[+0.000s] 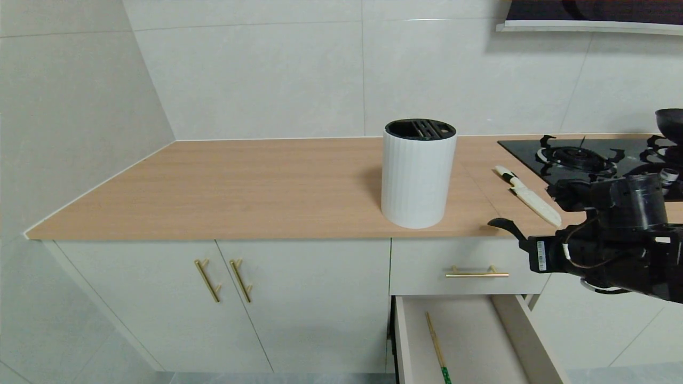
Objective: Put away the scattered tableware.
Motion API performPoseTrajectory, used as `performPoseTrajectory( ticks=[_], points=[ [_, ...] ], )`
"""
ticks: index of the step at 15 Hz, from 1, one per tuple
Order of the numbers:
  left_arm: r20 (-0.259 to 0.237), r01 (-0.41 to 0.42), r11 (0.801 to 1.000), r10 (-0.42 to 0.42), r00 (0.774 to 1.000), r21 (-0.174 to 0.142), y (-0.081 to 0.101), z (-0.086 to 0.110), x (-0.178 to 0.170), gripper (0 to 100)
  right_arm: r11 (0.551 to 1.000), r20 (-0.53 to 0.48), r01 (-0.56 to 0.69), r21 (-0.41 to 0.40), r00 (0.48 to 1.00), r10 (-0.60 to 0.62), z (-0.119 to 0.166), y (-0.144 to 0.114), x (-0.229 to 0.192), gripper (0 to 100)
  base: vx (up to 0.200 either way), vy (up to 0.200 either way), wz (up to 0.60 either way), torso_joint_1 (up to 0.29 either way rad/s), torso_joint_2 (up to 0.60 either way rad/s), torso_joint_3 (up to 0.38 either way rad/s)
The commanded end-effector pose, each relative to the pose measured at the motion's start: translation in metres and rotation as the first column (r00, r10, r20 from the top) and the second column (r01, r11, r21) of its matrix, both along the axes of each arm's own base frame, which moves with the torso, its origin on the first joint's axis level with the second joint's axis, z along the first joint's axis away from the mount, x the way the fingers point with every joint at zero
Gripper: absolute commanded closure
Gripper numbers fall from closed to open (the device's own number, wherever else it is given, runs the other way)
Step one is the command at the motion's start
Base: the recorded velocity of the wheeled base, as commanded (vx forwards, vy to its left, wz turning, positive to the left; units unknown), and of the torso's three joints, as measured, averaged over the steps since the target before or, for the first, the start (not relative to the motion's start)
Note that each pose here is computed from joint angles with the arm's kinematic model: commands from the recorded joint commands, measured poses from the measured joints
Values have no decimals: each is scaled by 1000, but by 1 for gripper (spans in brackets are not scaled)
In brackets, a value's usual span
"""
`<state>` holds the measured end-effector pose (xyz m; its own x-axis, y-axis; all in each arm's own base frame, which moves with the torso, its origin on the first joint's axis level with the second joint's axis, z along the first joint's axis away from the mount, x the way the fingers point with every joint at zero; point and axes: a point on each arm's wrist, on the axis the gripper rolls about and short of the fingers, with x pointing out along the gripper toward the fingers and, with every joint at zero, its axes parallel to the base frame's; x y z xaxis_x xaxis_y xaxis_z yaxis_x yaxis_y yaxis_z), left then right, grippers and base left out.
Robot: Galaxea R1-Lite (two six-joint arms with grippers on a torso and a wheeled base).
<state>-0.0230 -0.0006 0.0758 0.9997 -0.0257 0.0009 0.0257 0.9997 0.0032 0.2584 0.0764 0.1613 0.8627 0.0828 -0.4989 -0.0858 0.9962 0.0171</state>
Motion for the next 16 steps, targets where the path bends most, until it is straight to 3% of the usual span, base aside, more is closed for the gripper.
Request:
performPoseTrajectory(
  ticks=[1,7,16],
  points=[
    [-1,0,1000,0,1000,0,0,0,0,0,1000,10,-7,7,1000,7,4,-6,-20,100,0,0,0,0,0,0],
    [-1,0,1000,0,1000,0,0,0,0,0,1000,-46,-15,-13,999,14,-12,-8,-26,100,0,0,0,0,0,0],
    [-1,0,1000,0,1000,0,0,0,0,0,1000,-47,-19,-15,999,18,-12,-7,-27,100,0,0,0,0,0,0]
  ],
)
